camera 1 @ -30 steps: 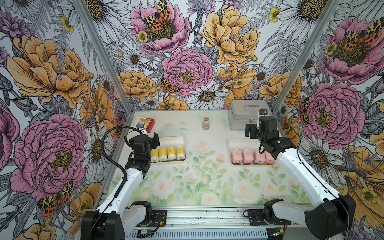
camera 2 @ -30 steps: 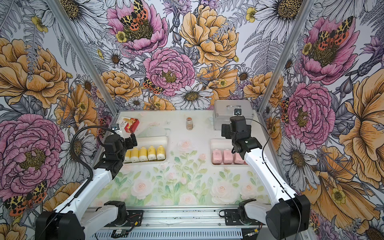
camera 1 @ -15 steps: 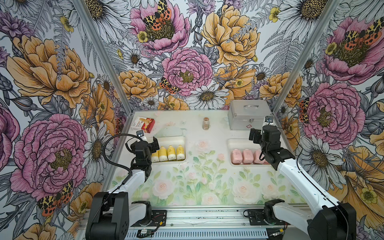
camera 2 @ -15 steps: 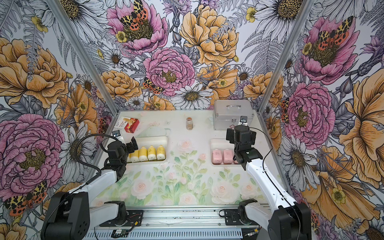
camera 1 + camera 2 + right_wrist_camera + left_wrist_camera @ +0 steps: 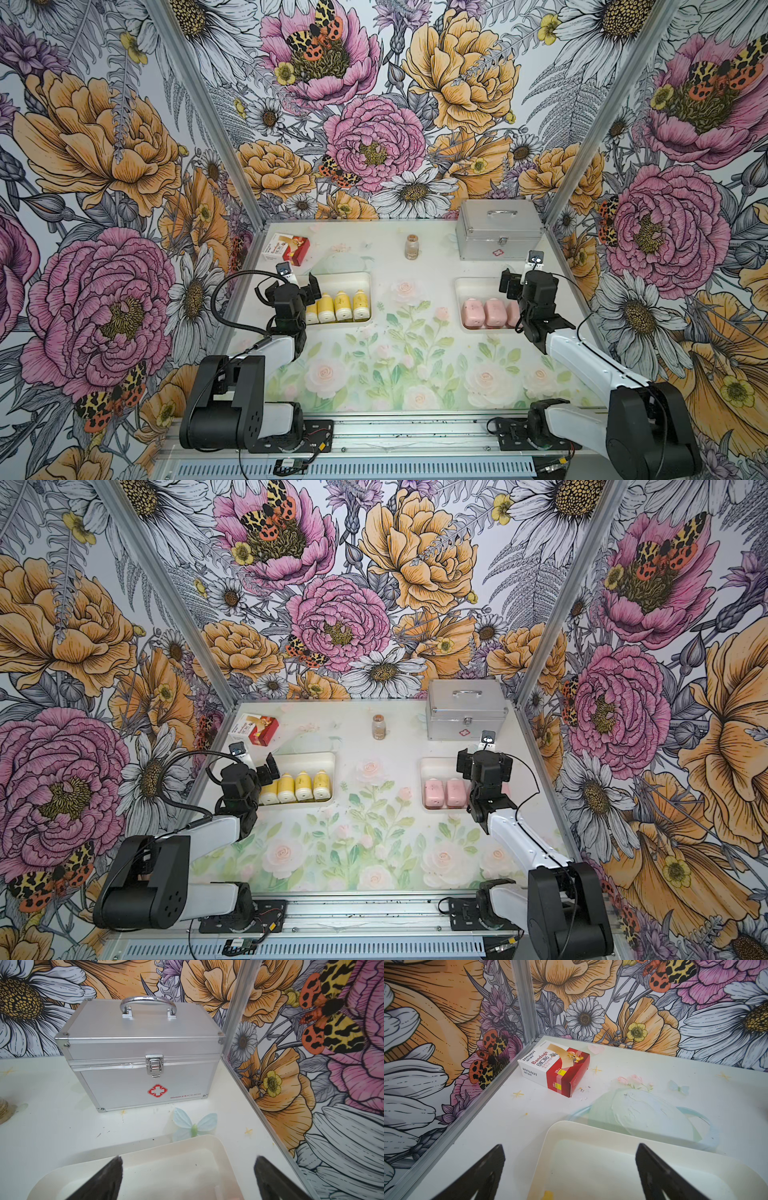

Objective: Place the pencil sharpeners by color into the storage box
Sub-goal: Reset both arms

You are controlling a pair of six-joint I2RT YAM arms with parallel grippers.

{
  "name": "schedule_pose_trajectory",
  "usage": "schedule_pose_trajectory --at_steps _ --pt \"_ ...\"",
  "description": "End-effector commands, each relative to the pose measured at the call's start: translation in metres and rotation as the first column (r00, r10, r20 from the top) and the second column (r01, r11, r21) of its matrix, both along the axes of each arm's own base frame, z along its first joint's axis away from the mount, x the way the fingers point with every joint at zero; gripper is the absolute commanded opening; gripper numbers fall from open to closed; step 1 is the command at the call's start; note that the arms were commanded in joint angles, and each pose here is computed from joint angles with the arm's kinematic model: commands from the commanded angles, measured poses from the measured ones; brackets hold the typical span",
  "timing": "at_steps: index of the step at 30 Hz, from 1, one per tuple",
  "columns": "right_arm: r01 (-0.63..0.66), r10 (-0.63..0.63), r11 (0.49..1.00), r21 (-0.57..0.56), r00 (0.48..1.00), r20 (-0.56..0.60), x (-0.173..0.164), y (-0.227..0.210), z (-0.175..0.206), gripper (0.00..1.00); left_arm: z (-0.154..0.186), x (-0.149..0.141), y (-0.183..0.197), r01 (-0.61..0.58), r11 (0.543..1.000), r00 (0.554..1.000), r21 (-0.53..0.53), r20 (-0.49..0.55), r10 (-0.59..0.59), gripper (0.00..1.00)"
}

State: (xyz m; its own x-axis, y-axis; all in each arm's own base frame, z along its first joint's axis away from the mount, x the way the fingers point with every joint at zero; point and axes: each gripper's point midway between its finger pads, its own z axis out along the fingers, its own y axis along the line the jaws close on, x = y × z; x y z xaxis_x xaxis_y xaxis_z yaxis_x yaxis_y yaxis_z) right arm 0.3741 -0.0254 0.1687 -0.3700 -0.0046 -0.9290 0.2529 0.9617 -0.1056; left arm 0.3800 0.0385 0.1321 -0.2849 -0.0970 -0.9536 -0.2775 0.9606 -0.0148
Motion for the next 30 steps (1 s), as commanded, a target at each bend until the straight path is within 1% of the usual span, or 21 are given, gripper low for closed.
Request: schedule_pose_trajectory --at_steps 1,8,15,19,22,30 --pt "-0.024 0.025 1.0 -0.006 0.996 0.084 0.01 0.001 0.009 1.0 0.013 0.003 -0.001 0.005 1.0 0.997 0.023 0.077 -0.007 0.99" --pt "-0.065 0.064 0.998 -0.001 0.992 0.105 0.017 0.005 -0.004 1.0 0.006 -0.001 -0.002 -0.012 0.999 0.991 0.047 0.134 0.006 0.99" --pt "-0.074 0.075 0.997 -0.012 0.989 0.127 0.013 0.003 -0.012 1.0 -0.003 0.001 -0.01 0.007 0.997 0.987 0.075 0.161 -0.019 0.99" --pt "-0.099 0.1 0.995 -0.011 0.982 0.16 0.006 0.005 -0.023 1.0 -0.003 0.002 -0.012 0.009 0.997 0.987 0.079 0.159 -0.021 0.99" --pt "-0.115 0.113 0.993 -0.001 0.981 0.16 0.01 0.006 -0.028 1.0 -0.004 0.001 -0.012 0.011 0.997 0.987 0.079 0.158 -0.023 0.99" --pt "-0.132 0.13 0.991 0.012 0.984 0.124 0.021 0.006 -0.048 1.0 -0.004 0.002 -0.015 0.032 0.996 0.987 0.085 0.151 -0.045 0.99"
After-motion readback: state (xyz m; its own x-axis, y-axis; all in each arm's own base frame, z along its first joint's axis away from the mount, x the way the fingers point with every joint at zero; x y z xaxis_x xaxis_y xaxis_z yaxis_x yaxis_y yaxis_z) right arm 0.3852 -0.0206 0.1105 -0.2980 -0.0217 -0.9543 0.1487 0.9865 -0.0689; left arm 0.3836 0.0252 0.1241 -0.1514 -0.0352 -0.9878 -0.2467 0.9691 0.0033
